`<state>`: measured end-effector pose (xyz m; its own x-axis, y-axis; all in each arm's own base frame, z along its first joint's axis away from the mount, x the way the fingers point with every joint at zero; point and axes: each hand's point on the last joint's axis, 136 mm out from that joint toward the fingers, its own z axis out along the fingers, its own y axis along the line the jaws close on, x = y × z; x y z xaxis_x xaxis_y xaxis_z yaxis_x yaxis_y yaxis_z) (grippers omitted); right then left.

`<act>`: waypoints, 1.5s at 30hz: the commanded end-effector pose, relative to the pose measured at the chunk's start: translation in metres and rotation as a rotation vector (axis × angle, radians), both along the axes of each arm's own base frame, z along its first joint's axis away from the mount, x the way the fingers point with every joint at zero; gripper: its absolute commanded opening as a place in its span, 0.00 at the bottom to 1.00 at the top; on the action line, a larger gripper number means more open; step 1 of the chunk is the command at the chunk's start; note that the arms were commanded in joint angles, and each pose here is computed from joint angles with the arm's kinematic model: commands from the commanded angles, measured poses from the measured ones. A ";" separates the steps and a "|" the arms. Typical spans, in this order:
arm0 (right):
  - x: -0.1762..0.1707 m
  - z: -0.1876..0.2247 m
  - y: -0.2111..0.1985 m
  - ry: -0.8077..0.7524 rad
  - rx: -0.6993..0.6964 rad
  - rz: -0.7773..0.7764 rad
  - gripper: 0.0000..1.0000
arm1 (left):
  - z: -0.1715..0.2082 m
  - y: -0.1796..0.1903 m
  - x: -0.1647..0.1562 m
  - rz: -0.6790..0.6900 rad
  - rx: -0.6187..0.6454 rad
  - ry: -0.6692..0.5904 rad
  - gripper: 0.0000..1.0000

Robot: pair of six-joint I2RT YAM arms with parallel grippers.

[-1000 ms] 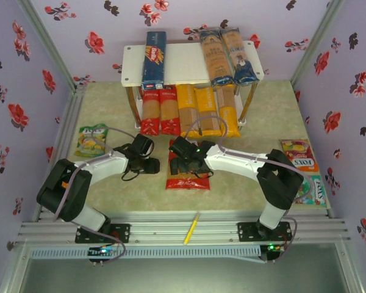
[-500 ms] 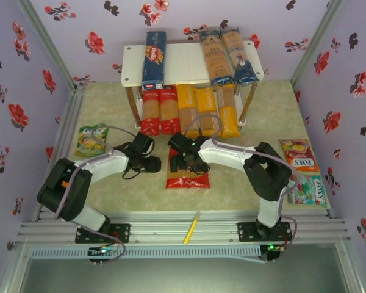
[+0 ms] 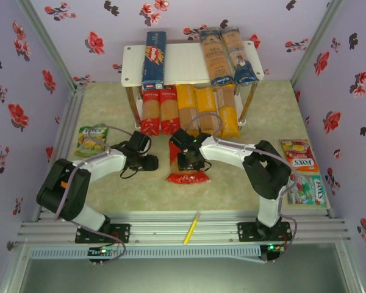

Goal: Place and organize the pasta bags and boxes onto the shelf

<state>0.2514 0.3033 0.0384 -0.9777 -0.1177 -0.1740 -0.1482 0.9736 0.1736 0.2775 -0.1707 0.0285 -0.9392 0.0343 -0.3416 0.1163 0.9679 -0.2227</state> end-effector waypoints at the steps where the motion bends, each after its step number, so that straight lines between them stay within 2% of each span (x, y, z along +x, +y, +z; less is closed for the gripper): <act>1: -0.052 -0.052 -0.039 0.227 -0.164 0.040 0.19 | 0.012 0.000 0.005 -0.019 -0.014 -0.026 0.53; 2: -0.052 -0.051 -0.040 0.227 -0.165 0.041 0.04 | 0.012 0.001 0.005 -0.016 -0.013 -0.026 0.53; 3: -0.052 -0.049 -0.040 0.224 -0.164 0.042 0.00 | 0.012 0.002 0.005 -0.013 -0.013 -0.026 0.51; 10: -0.043 -0.025 -0.034 0.158 -0.120 0.067 0.00 | 0.016 0.008 0.007 0.001 -0.017 -0.032 0.49; 14: -0.032 0.009 -0.026 0.041 -0.066 0.107 0.00 | 0.025 0.012 0.009 0.012 -0.026 -0.051 0.49; 20: -0.019 0.079 -0.018 -0.142 0.023 0.153 0.00 | 0.039 0.021 0.015 0.034 -0.040 -0.080 0.49; 28: -0.031 0.168 -0.024 -0.302 0.073 0.212 0.00 | 0.055 0.032 0.020 0.059 -0.053 -0.106 0.49; 38: -0.041 0.339 -0.039 -0.725 0.378 0.260 0.00 | 0.086 0.040 0.032 0.076 -0.081 -0.161 0.50; 45: -0.036 0.429 -0.029 -0.989 0.490 0.342 0.00 | 0.116 0.039 0.034 0.081 -0.119 -0.216 0.50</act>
